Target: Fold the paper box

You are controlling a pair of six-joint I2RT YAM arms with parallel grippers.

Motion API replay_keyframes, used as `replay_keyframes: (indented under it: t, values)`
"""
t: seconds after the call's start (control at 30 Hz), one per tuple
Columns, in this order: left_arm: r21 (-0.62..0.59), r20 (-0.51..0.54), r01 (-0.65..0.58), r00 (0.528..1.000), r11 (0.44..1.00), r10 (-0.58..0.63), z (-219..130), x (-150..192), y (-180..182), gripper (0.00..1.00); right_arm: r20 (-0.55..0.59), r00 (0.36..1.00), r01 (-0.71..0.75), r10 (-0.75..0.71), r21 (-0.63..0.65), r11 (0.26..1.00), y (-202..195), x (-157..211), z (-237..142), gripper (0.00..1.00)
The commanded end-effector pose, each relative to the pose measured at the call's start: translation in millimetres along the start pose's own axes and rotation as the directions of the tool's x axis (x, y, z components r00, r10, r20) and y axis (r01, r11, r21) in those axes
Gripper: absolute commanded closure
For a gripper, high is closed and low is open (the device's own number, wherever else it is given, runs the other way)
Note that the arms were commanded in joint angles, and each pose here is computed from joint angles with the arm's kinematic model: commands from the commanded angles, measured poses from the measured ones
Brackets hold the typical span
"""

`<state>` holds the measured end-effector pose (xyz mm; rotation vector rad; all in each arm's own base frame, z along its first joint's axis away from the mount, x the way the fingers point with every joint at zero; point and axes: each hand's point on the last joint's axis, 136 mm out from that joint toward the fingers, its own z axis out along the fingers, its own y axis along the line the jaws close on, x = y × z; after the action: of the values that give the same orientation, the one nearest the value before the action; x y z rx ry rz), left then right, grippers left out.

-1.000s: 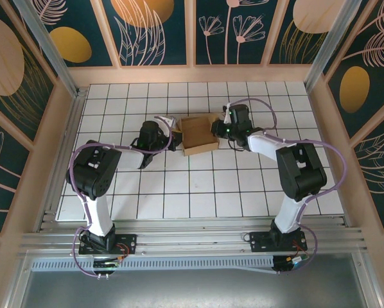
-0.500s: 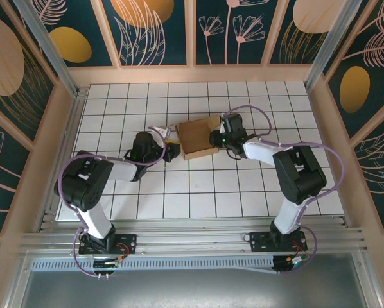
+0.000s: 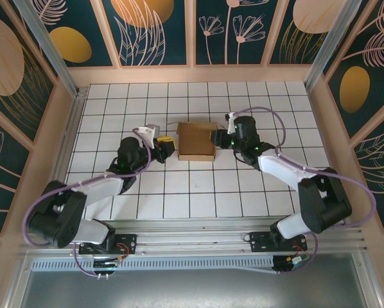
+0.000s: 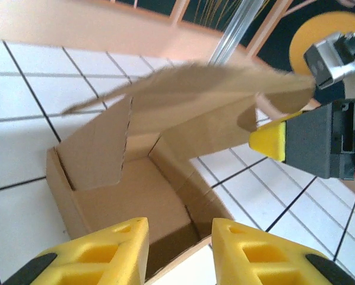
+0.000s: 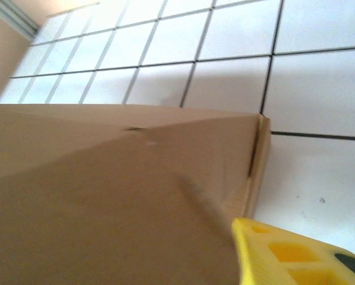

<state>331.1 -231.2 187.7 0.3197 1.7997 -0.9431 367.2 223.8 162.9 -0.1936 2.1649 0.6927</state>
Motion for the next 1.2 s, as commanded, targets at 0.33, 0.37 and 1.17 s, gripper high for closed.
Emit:
replay_keyframes:
  t: [0.33,0.37,1.17]
  values:
    - [-0.206,0.018,0.5,0.861,0.841,-0.508,13.1,-104.6,38.7,0.48,0.187,0.942,-0.246,0.277,-0.174,0.954,21.4,-125.4,-77.9,0.38]
    - [-0.175,0.002,0.527,0.845,0.832,-0.535,21.1,-108.0,43.2,0.44,0.134,0.949,-0.265,0.285,-0.147,0.953,15.8,-128.3,-67.5,0.38]
    - [-0.37,-0.422,0.358,0.757,0.857,-0.498,92.1,61.0,105.6,0.58,-0.314,0.931,-0.145,0.186,0.151,0.978,-59.9,30.1,59.5,0.44]
